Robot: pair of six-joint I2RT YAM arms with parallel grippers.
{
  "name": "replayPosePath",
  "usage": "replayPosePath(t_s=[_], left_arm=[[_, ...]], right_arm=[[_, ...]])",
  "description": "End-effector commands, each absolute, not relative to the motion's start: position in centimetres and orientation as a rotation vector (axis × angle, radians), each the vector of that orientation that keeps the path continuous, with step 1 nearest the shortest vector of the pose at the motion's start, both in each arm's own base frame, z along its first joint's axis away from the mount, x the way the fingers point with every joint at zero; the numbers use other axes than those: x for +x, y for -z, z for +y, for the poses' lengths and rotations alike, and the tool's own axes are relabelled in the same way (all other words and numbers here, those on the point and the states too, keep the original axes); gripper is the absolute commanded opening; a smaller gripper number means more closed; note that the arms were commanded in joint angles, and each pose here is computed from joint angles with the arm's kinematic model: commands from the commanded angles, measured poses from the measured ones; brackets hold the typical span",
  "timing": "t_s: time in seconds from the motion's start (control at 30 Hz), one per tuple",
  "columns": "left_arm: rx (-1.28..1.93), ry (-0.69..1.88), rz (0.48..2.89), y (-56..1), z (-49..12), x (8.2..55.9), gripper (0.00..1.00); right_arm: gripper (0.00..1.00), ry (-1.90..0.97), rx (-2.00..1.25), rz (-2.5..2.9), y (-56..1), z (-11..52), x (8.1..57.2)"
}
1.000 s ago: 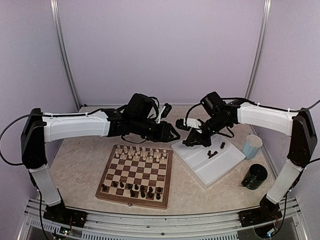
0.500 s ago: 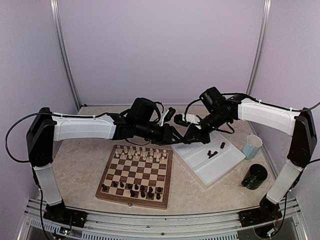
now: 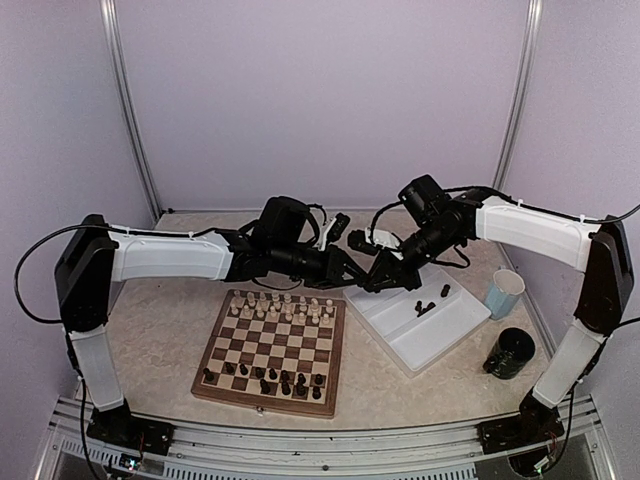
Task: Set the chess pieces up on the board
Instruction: Pass from the right arm to the left
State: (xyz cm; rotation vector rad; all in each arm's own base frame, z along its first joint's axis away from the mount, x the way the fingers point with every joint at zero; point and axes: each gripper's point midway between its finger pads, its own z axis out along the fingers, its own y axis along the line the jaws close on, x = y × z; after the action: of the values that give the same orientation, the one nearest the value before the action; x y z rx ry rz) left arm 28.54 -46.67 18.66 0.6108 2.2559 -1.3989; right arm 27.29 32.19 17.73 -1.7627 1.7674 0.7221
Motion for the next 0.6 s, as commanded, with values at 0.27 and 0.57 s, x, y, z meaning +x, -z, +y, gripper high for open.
replayPosePath(t_s=[0.27,0.57], left_arm=[[0.606,1.421,2.268,-17.7,-46.7,28.7,0.25],[0.610,1.455,2.255,-18.1,-47.1,28.6,0.13]], right_arm=[[0.00,-0.709,-1.723,1.749,-19.2,33.0,27.9],[0.00,-0.684,-1.695,1.763,-19.2,33.2,28.6]])
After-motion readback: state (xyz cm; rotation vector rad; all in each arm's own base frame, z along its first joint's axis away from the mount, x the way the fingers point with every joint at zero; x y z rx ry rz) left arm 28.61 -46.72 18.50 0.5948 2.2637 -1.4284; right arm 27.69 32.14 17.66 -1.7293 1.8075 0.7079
